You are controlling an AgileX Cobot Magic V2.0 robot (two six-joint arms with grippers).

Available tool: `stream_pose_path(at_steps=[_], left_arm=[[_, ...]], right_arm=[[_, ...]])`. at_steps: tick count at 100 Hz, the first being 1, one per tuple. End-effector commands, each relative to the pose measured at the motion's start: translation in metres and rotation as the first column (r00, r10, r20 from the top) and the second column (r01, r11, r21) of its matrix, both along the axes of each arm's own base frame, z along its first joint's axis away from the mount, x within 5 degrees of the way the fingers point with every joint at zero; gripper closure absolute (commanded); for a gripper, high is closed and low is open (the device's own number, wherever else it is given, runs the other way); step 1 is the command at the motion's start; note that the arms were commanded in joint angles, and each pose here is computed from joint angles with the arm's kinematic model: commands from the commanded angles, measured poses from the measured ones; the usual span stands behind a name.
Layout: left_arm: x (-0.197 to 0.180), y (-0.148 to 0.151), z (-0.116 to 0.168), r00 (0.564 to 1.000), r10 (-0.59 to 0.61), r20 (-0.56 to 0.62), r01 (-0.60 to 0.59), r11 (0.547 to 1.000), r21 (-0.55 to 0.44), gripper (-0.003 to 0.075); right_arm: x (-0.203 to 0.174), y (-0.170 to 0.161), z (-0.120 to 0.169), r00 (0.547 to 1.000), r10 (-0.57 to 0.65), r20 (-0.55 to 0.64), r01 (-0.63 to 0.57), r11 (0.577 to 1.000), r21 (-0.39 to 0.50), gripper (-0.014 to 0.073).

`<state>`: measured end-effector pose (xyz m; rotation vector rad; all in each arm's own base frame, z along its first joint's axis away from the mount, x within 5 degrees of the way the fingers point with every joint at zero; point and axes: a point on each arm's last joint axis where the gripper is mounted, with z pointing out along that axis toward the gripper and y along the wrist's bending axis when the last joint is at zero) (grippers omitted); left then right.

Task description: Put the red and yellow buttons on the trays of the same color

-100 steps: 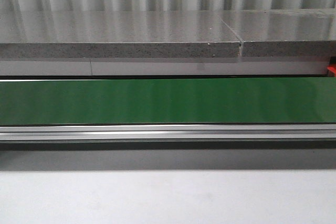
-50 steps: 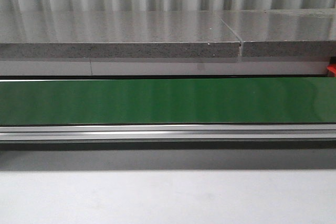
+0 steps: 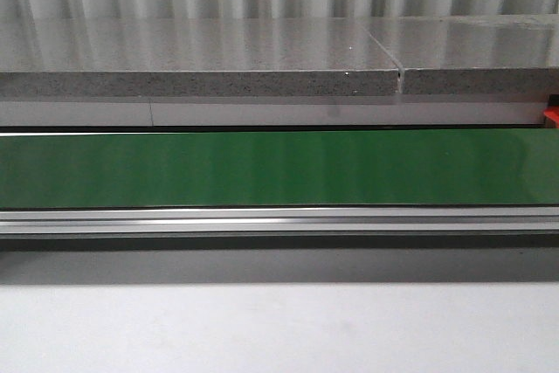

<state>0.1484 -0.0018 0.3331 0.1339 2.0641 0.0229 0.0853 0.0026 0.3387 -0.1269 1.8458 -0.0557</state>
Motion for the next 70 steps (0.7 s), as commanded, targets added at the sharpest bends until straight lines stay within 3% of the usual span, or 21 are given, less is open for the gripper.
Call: stream_pose_path(at_steps=[1,12,28,35,50,55,60,70], left_arm=[[0.007,0.009,0.013,0.997,0.082,0.018,-0.081,0.996,-0.044,0.0741],[0.015,0.023,0.009,0.978,0.187,-0.089,-0.196,0.975,-0.105,0.0741],[0.028,0.043,0.008,0.940,0.307,-0.148,-0.328,0.932,-0.154,0.0720],[0.031,0.049,0.006,0.926,0.328,-0.187,-0.359,0.918,-0.167,0.0629],[0.036,0.053,0.001,0.909,0.345,-0.233,-0.390,0.902,-0.184,0.0243],[0.037,0.054,-0.003,0.896,0.351,-0.272,-0.408,0.892,-0.193,0.0159],[0.037,0.057,-0.008,0.874,0.366,-0.320,-0.440,0.874,-0.204,0.0128],[0.037,0.067,-0.019,0.806,0.403,-0.435,-0.527,0.823,-0.214,0.0146]], right_arm=[[0.001,-0.001,0.014,0.996,-0.006,0.089,0.008,1.000,-0.017,0.0664],[0.001,-0.001,0.014,0.996,-0.006,0.089,0.008,1.000,-0.017,0.0664],[0.001,-0.001,0.014,0.996,-0.006,0.089,0.008,1.000,-0.017,0.0664],[0.001,-0.001,0.014,0.996,-0.006,0.089,0.008,1.000,-0.017,0.0664],[0.001,-0.001,0.014,0.996,-0.006,0.089,0.008,1.000,-0.017,0.0664],[0.001,-0.001,0.014,0.996,-0.006,0.089,0.008,1.000,-0.017,0.0664],[0.001,-0.001,0.014,0.996,-0.006,0.089,0.008,1.000,-0.017,0.0664],[0.001,-0.001,0.014,0.996,-0.006,0.089,0.008,1.000,-0.017,0.0664]])
